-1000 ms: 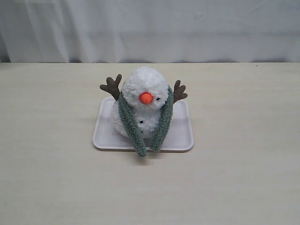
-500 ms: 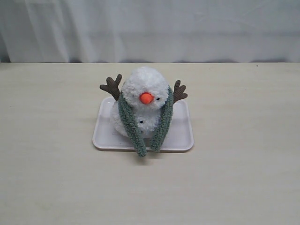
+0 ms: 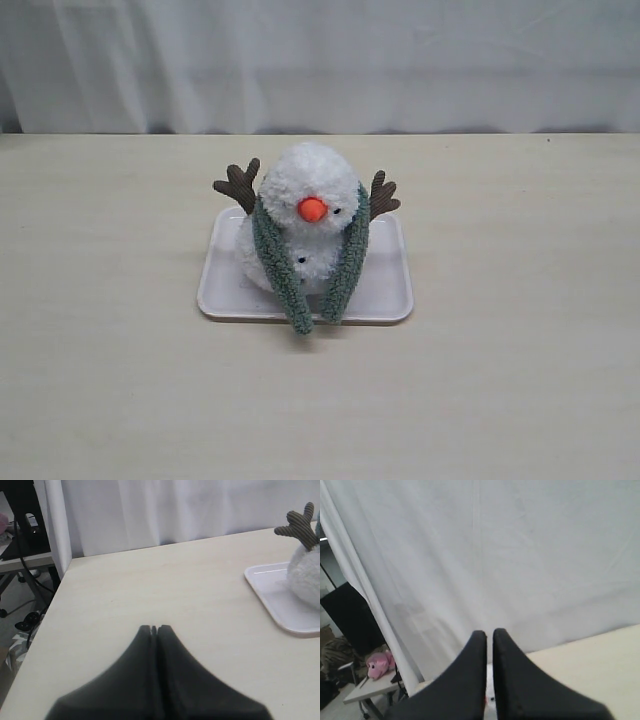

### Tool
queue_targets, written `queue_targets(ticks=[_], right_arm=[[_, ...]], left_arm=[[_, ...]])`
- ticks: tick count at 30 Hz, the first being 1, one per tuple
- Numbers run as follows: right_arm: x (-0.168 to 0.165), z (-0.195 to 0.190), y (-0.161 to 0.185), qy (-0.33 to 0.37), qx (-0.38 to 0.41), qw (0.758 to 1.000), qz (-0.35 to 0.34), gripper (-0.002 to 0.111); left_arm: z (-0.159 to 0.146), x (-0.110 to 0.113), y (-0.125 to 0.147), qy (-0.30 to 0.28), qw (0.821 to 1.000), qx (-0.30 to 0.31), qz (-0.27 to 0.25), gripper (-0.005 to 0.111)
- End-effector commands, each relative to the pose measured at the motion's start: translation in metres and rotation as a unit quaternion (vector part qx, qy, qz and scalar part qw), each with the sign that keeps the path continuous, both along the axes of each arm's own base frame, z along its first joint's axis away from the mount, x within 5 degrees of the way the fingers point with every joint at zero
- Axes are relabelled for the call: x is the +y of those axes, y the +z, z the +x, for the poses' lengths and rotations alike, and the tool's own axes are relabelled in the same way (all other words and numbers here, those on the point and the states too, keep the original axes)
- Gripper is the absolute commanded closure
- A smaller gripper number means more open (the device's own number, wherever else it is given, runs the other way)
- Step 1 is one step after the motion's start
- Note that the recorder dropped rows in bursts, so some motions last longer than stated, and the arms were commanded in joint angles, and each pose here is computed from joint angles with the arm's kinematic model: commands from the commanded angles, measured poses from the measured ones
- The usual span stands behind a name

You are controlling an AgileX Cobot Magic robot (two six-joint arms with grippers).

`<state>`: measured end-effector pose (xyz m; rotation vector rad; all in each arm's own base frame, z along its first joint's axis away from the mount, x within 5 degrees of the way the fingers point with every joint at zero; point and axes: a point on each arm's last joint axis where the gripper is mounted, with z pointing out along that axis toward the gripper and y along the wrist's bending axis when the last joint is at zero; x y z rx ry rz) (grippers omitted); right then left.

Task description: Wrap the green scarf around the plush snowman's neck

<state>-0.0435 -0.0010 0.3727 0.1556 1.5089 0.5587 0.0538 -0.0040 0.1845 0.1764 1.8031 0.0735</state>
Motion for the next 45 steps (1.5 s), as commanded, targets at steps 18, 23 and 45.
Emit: queue_targets(ticks=[18, 23, 45], right_arm=[[0.0, 0.022, 0.011, -0.11, -0.294, 0.943, 0.113, 0.104], [0.0, 0.035, -0.006, -0.123, -0.268, 0.952, 0.081, 0.104], [-0.001, 0.081, -0.089, -0.141, -0.137, 0.98, 0.022, 0.104]], left_arm=[[0.0, 0.0, 0.0, -0.002, 1.0, -0.003, -0.005, 0.107], [0.0, 0.0, 0.0, -0.001, 1.0, -0.004, -0.005, 0.107], [0.0, 0.0, 0.0, -0.001, 1.0, -0.004, -0.005, 0.107]])
